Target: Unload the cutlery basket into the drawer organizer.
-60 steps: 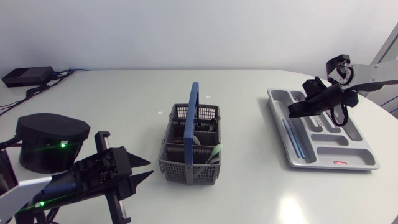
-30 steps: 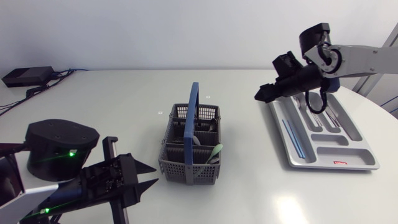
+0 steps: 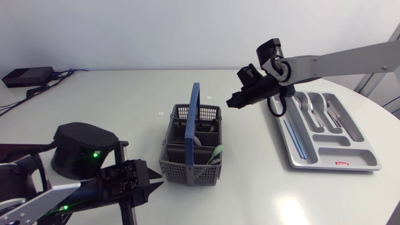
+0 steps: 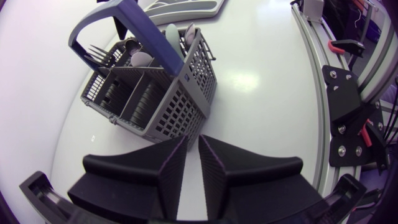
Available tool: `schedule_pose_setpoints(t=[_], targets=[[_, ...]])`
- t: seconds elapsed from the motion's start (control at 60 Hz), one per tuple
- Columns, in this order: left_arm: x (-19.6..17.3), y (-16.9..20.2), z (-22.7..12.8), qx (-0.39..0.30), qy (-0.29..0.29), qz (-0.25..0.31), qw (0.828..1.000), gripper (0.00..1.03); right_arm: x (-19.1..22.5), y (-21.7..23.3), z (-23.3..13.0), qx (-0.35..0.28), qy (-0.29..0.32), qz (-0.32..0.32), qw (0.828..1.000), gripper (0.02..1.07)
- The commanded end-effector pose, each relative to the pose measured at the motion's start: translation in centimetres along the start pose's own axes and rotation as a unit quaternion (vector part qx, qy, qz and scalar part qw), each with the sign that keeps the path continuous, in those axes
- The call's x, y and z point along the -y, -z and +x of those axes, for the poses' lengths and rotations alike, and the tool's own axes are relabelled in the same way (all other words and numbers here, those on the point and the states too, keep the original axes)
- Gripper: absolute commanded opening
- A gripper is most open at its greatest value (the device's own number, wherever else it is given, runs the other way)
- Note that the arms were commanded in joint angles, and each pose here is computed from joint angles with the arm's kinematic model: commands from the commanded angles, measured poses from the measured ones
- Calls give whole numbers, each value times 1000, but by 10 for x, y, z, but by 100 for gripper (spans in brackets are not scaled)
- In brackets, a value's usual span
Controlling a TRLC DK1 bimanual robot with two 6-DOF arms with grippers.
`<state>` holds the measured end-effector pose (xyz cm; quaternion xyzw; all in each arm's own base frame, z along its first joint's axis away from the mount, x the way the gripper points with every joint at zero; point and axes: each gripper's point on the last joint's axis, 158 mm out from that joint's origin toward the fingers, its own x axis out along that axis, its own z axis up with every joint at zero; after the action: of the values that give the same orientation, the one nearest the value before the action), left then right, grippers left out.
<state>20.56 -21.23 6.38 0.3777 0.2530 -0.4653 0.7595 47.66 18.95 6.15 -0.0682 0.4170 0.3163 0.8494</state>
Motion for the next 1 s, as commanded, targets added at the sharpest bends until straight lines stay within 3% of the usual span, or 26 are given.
schedule_pose_setpoints(t=[0.0,0.35,0.983], targets=[[1,12,11,-18,6,4,1000,14,-5,-15,11,8,-14,10,1000,12],[-26,15,34,-26,-16,-16,999,10,-38,-13,27,-14,-87,6,996,12],[-98,38,41,-12,-81,-71,994,11,-81,55,-28,-53,-130,3,990,11]])
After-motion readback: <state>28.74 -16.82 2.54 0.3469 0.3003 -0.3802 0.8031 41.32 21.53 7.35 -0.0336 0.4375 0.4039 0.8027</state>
